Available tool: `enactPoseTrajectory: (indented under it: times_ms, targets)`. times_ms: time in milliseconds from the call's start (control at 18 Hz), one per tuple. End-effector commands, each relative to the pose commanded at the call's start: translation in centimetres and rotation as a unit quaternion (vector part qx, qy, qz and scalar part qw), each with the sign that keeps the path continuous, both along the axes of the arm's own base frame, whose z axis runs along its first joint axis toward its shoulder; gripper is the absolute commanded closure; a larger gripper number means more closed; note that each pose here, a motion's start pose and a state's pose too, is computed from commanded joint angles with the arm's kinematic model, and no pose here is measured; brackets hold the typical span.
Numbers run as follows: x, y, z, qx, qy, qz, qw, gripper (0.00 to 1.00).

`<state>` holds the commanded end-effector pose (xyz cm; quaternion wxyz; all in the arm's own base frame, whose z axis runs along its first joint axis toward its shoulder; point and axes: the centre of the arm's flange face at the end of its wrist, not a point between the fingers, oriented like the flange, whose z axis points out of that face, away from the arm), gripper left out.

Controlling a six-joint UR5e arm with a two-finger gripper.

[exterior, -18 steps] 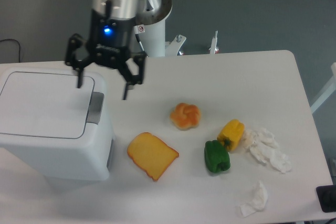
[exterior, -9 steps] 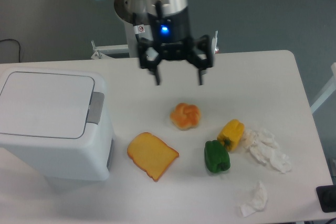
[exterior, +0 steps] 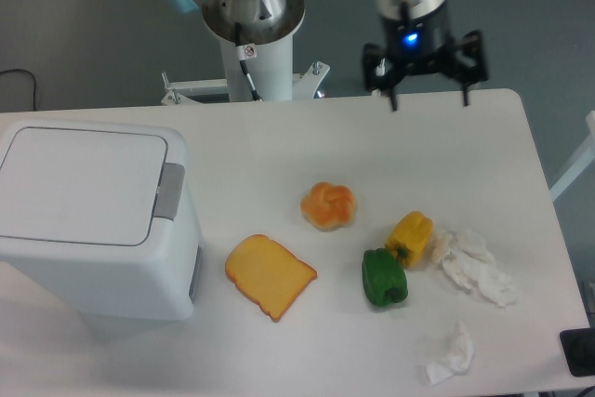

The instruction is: Close the trash can

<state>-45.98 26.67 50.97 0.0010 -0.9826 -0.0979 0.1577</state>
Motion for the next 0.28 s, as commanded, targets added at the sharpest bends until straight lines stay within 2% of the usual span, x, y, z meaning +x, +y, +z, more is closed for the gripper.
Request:
enactPoseTrajectory:
  times_ms: [278]
  targets:
    - [-1.4, -8.0, 1.5, -0.033, -0.02, -0.027, 0.9989, 0.0]
